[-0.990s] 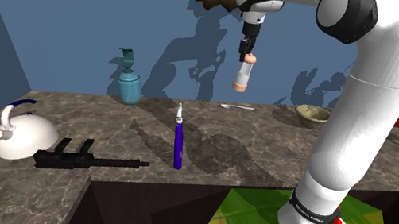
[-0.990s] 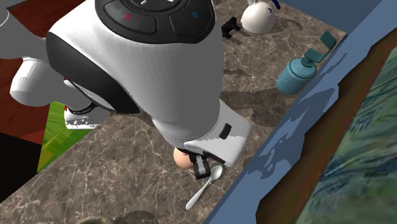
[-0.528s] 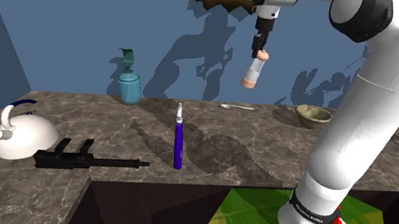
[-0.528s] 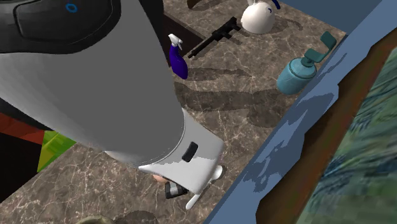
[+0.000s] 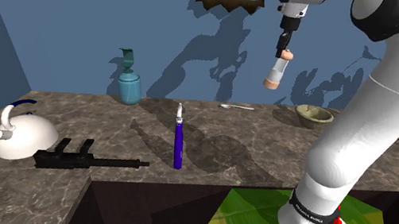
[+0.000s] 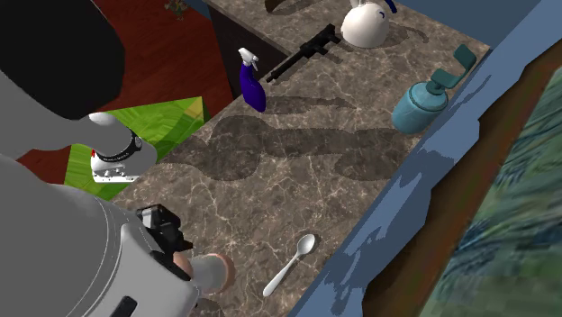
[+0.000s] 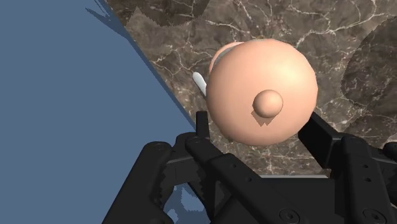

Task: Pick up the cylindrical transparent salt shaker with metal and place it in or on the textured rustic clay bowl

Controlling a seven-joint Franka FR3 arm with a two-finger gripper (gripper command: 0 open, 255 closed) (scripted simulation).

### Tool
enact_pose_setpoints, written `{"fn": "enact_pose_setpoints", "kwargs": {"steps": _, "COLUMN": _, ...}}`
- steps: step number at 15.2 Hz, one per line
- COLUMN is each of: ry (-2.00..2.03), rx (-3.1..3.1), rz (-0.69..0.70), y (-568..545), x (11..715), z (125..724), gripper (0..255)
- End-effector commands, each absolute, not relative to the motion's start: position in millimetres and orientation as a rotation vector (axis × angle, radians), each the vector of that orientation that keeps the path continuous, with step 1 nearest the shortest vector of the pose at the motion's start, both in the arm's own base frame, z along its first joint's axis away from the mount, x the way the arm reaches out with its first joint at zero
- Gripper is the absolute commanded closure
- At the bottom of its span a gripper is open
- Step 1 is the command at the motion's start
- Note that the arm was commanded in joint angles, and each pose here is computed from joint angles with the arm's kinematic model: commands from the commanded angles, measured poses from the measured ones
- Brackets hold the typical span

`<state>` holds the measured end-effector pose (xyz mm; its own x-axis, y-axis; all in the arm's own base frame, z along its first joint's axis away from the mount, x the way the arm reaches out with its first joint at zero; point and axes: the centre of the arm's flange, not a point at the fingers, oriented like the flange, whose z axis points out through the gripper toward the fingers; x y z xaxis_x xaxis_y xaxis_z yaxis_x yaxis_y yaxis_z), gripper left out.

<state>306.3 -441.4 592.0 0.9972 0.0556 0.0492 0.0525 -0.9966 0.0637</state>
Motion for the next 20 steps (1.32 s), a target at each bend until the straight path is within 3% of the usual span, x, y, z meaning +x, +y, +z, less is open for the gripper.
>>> {"fn": "enact_pose_setpoints", "kwargs": {"steps": 1, "ry": 0.085, "rx": 3.077, "rz": 0.079, "y": -454, "x": 284, "z": 598, "gripper": 255}}
{"fn": "enact_pose_setpoints", "kwargs": {"steps": 17, "ry": 0.085, "rx": 3.077, "rz": 0.079, "y": -542, "x": 96, "z": 634, "gripper": 255}}
{"fn": "enact_pose_setpoints", "kwargs": {"steps": 20, "ry": 0.085, "rx": 3.077, "rz": 0.079, "y": -546, "x": 86, "z": 625, "gripper": 255}}
